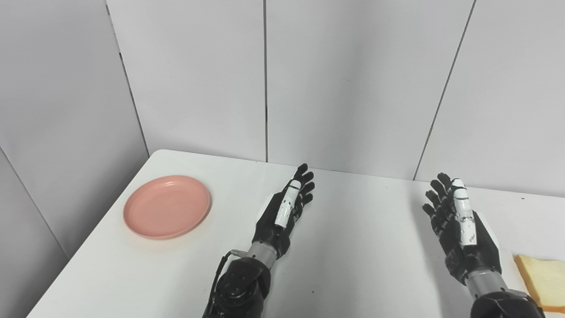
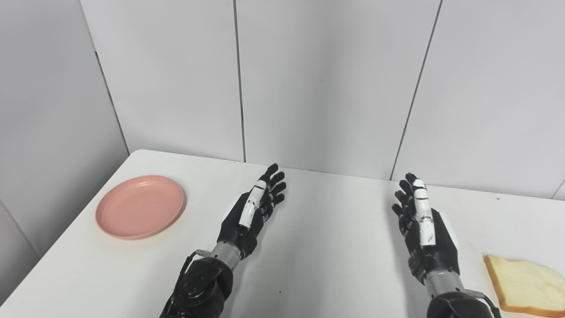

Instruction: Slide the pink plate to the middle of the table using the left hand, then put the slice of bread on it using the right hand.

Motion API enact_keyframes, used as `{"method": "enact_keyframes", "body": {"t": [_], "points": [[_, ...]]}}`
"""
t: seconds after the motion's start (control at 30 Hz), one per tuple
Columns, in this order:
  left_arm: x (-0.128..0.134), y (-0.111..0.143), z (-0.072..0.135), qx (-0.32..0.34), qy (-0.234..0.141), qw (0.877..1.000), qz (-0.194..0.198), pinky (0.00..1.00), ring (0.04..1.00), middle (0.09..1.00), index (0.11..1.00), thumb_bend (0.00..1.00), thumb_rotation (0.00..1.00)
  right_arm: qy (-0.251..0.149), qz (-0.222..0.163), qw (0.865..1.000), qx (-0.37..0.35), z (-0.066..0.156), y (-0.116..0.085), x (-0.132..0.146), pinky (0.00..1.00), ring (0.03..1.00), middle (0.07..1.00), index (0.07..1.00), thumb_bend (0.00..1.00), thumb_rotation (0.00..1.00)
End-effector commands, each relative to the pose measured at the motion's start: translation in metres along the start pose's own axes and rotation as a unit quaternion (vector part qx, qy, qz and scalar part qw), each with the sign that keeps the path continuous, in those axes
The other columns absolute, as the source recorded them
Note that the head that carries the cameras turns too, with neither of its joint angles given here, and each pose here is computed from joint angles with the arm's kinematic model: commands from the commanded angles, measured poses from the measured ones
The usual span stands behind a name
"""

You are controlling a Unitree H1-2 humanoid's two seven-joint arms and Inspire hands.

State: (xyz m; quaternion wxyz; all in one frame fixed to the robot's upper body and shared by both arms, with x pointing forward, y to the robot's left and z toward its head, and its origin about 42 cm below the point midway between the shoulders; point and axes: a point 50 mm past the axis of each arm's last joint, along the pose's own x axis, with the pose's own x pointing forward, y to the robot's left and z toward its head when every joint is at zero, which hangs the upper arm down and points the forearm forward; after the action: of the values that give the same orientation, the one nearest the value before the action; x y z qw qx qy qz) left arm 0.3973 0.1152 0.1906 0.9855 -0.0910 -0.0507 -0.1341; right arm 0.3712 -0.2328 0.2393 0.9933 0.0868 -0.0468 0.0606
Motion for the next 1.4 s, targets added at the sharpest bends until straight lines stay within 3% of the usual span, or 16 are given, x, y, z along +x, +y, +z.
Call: {"method": "enact_keyframes", "body": {"t": [0.0, 0.27, 0.7, 0.87, 1.07, 1.37], "points": [[0.012, -0.007, 0.032, -0.001, -0.059, 0.998, -0.015, 0.97, 0.968, 0.964, 0.952, 0.37, 1.0, -0.032, 0.018, 0.999, -0.003, 0.018, 0.005, 0.003, 1.0, 1.0, 1.0, 1.0, 0.12, 1.0], [0.009, 0.006, 0.053, 0.016, -0.083, 0.996, -0.005, 1.0, 0.968, 0.971, 0.959, 0.39, 1.0, -0.033, 0.019, 0.999, -0.006, 0.02, 0.005, 0.002, 1.0, 1.0, 1.0, 1.0, 0.11, 1.0], [-0.003, 0.042, 0.094, 0.03, -0.17, 0.983, 0.055, 0.98, 0.94, 0.944, 0.926, 0.45, 1.0, -0.033, 0.022, 0.999, -0.006, 0.022, 0.004, 0.002, 1.0, 1.0, 1.0, 1.0, 0.11, 1.0], [-0.011, 0.054, 0.111, 0.021, -0.199, 0.977, 0.078, 0.98, 0.951, 0.955, 0.94, 0.42, 1.0, -0.033, 0.025, 0.999, -0.005, 0.022, 0.002, 0.003, 1.0, 1.0, 1.0, 1.0, 0.1, 1.0], [-0.025, 0.072, 0.135, 0.03, -0.24, 0.962, 0.129, 0.94, 0.937, 0.943, 0.93, 0.4, 1.0, -0.032, 0.024, 0.999, -0.007, 0.023, 0.001, 0.002, 1.0, 1.0, 1.0, 1.0, 0.1, 1.0], [-0.041, 0.117, 0.149, 0.058, -0.282, 0.938, 0.193, 0.95, 0.947, 0.947, 0.938, 0.44, 1.0, -0.032, 0.025, 0.999, -0.007, 0.023, 0.0, 0.002, 1.0, 1.0, 1.0, 1.0, 0.11, 1.0]]}}
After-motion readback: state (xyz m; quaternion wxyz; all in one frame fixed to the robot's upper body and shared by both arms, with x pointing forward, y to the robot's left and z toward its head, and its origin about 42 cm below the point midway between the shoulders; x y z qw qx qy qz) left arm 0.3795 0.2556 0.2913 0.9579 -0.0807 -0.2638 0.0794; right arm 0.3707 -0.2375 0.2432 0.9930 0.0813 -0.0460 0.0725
